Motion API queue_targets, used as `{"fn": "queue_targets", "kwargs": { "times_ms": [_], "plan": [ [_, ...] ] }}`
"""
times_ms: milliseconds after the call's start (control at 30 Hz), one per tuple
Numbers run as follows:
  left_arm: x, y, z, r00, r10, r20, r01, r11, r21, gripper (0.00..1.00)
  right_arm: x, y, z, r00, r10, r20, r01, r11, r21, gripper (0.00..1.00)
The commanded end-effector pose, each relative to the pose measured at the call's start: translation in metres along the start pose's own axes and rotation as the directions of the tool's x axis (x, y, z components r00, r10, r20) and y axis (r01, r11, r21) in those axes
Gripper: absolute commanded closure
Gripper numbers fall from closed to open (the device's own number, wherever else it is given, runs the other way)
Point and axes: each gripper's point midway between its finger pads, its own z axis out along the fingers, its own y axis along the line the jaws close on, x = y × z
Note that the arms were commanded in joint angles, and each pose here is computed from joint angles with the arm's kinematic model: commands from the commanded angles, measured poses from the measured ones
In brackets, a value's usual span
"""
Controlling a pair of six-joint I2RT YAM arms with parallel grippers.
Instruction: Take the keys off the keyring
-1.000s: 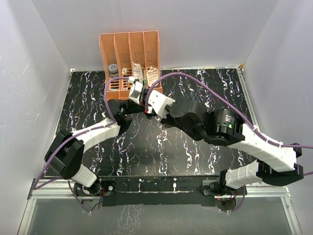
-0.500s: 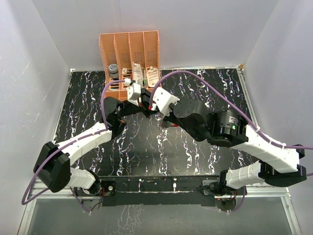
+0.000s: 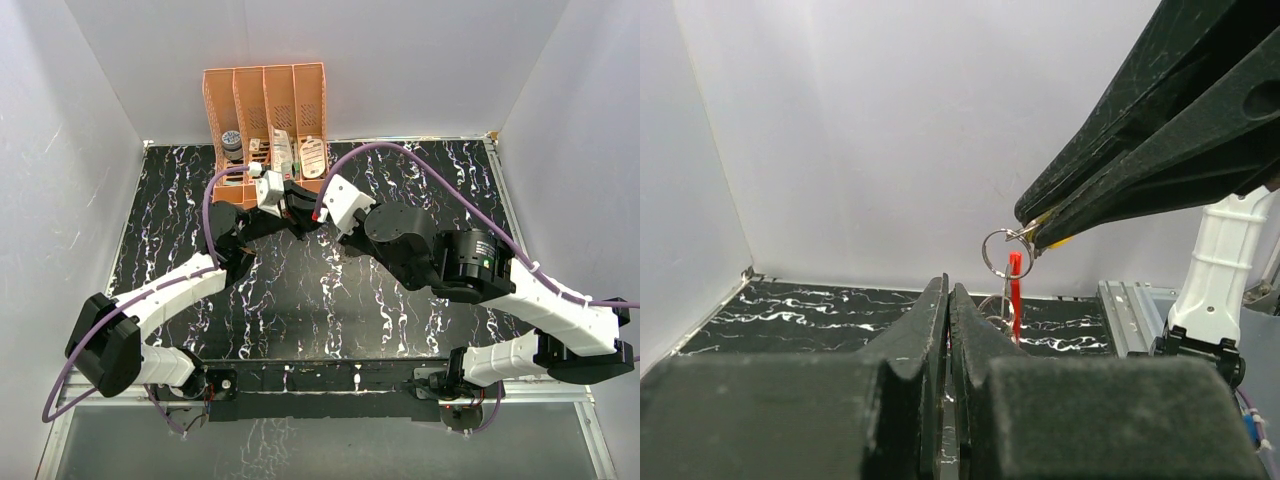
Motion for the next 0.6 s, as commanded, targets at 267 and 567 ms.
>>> {"fn": "queue_targets", "kwargs": {
  "times_ms": [267, 567],
  "plan": [
    [-0.054, -0.020, 0.006, 0.990, 0.008, 0.143, -0.018, 0.997, 0.070, 0.77, -0.023, -0.014, -0.005, 0.994, 0.064, 0.089, -0.066, 0.997, 0.028, 1.00],
    [-0.043, -0.042, 0.001, 0.991, -0.015, 0.130, -0.011, 0.981, 0.194, 0.63, -0.026, -0.014, -0.005, 0.992, 0.068, 0.107, -0.071, 0.997, 0.031, 1.00]
  ]
}}
